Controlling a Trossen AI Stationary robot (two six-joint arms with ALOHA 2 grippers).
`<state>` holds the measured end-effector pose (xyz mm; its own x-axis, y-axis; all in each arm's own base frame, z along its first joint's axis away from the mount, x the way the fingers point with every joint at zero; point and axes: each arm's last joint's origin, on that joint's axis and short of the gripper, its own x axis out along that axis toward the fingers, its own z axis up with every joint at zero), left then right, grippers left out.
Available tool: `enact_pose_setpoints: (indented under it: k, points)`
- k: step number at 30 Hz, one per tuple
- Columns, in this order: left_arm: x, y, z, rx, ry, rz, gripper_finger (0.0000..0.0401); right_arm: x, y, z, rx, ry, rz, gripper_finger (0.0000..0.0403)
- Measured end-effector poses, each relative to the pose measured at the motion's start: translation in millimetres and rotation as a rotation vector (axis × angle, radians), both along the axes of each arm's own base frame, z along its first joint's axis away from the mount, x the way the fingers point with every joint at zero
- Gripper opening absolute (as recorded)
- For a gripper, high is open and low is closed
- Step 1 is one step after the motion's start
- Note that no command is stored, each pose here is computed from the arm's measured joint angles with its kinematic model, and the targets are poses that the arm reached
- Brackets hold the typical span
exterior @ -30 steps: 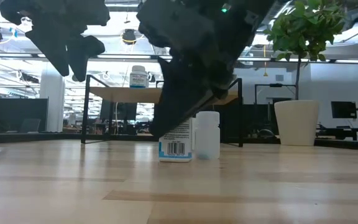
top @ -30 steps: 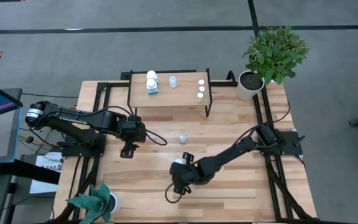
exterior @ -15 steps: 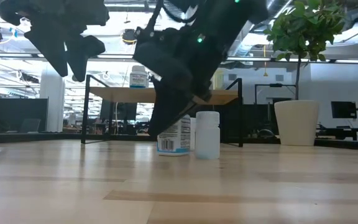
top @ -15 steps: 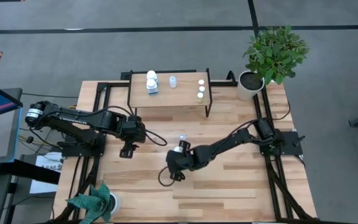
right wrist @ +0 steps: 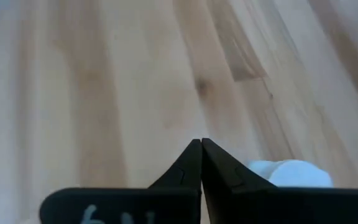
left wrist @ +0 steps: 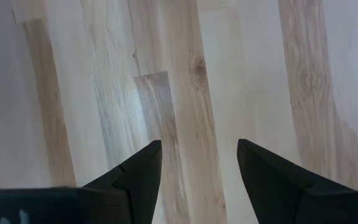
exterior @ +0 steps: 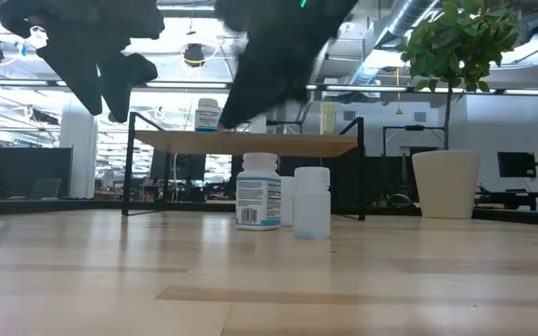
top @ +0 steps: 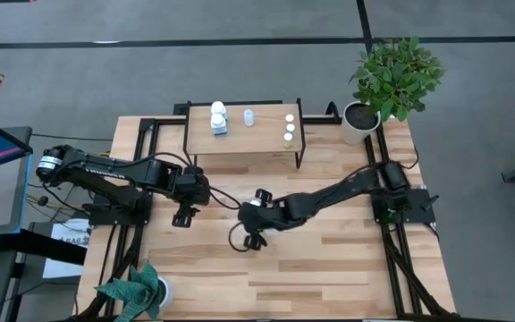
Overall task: Pick and place medicine bottles onto shelf by color
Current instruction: Put the white pill bottle on the shelf aligned with the other white pill bottles
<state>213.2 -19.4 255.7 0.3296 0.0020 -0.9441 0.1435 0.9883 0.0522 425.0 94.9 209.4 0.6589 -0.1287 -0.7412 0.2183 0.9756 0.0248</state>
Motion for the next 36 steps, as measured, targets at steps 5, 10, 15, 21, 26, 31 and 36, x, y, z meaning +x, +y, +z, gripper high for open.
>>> enact_pose_setpoints:
  k: [5,10,15,21,26,31,36]
  points:
    - [0.3,-1.3,0.1,-0.057,0.0,0.033,0.0197,-39.9,13.4,47.2,-0.027,0.062,0.067,0.0021]
    - [0.8,-1.5,0.0,-0.067,-0.002,0.036,0.0197,-90.5,26.3,81.1,-0.001,0.176,0.046,0.0022]
    - [2.3,-1.6,0.4,-0.066,-0.016,0.037,0.0196,-123.8,42.0,89.4,-0.03,0.269,0.004,0.0024]
    - [18.2,-3.2,6.3,-0.108,-0.18,0.08,0.02,-154.1,47.3,89.3,-0.176,0.354,-0.13,0.002]
    - [26.6,-3.5,5.7,-0.106,-0.23,0.09,0.0228,-172.3,34.8,86.1,-0.254,0.351,-0.148,0.0017]
    - [45.0,-5.1,-5.6,-0.132,-0.253,0.14,0.0263,-197.9,1.0,76.0,-0.244,0.352,-0.21,0.0016]
    - [69.3,-6.7,-27.8,-0.147,-0.251,0.232,0.0282,-220.6,-26.2,68.1,-0.19,0.249,-0.219,0.0016]
